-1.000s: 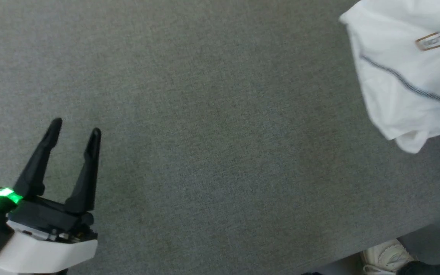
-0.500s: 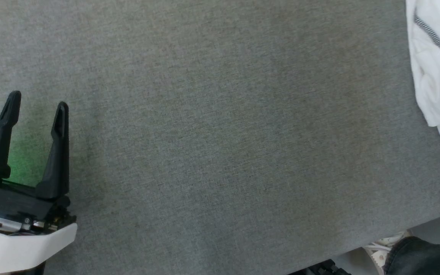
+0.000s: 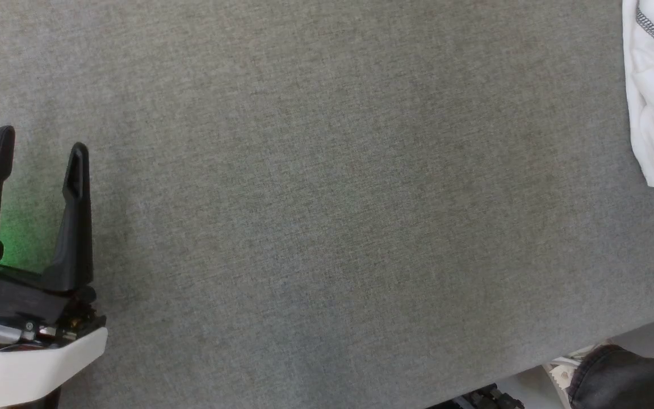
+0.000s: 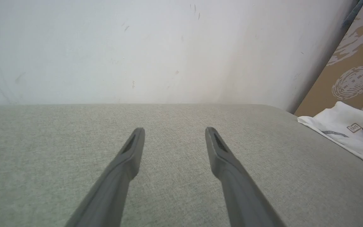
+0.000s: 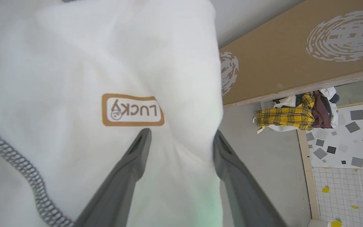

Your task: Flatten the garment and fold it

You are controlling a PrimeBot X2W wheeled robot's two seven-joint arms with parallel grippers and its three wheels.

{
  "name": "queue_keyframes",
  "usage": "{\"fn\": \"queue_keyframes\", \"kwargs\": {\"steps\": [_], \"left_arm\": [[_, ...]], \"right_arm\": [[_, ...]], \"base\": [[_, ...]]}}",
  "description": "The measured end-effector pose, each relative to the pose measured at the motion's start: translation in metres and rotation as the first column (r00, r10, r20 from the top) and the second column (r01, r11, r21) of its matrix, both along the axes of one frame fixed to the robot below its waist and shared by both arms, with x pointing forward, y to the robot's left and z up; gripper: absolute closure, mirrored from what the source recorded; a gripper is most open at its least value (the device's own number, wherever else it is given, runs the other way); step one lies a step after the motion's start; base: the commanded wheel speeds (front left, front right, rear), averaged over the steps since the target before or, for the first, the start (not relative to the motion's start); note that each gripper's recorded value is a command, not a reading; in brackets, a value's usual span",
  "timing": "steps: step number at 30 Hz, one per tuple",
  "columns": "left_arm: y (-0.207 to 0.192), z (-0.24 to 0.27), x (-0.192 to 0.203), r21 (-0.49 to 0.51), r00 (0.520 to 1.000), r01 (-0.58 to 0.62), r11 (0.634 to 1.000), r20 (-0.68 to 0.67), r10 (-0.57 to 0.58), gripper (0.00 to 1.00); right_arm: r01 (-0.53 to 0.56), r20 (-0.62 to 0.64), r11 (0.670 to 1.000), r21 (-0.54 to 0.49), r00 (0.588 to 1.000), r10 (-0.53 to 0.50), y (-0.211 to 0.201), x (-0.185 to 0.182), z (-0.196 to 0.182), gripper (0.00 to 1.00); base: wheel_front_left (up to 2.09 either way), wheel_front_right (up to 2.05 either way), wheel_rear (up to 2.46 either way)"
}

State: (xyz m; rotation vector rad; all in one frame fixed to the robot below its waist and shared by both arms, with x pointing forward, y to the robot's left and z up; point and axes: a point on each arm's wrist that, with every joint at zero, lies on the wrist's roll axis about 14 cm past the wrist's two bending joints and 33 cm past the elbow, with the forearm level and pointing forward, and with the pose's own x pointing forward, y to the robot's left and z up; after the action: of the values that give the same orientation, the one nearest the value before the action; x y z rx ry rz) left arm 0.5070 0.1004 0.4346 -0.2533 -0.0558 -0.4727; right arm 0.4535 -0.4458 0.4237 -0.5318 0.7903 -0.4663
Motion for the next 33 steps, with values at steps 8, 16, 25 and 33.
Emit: {"fn": "queue_keyframes", "kwargs": {"steps": [8,16,25,33], "left_arm": [[0.0,0.009,-0.004,-0.017,1.0,-0.017,1.0,0.002,0.017,0.0],[0.003,0.042,-0.017,-0.062,0.997,-0.071,0.996,0.032,0.073,0.0],[0.02,0.078,-0.046,-0.058,0.983,-0.161,0.985,0.073,0.166,0.0],[0.049,0.108,-0.076,-0.041,0.948,-0.287,0.957,0.134,0.289,0.0]], "right_arm": [[-0.039,0.076,0.999,-0.038,0.996,0.042,0.001,0.01,0.025,0.0],[-0.086,0.231,0.996,-0.016,0.969,0.087,0.019,0.011,0.064,0.0],[-0.212,0.443,0.974,0.081,0.883,0.156,0.072,-0.005,0.088,0.0],[-0.436,0.66,0.897,0.069,0.694,0.287,0.155,-0.009,0.125,0.0]], "base": [[0.0,0.0,0.0],[0.0,0.0,0.0],[0.0,0.0,0.0],[0.0,0.0,0.0]]}}
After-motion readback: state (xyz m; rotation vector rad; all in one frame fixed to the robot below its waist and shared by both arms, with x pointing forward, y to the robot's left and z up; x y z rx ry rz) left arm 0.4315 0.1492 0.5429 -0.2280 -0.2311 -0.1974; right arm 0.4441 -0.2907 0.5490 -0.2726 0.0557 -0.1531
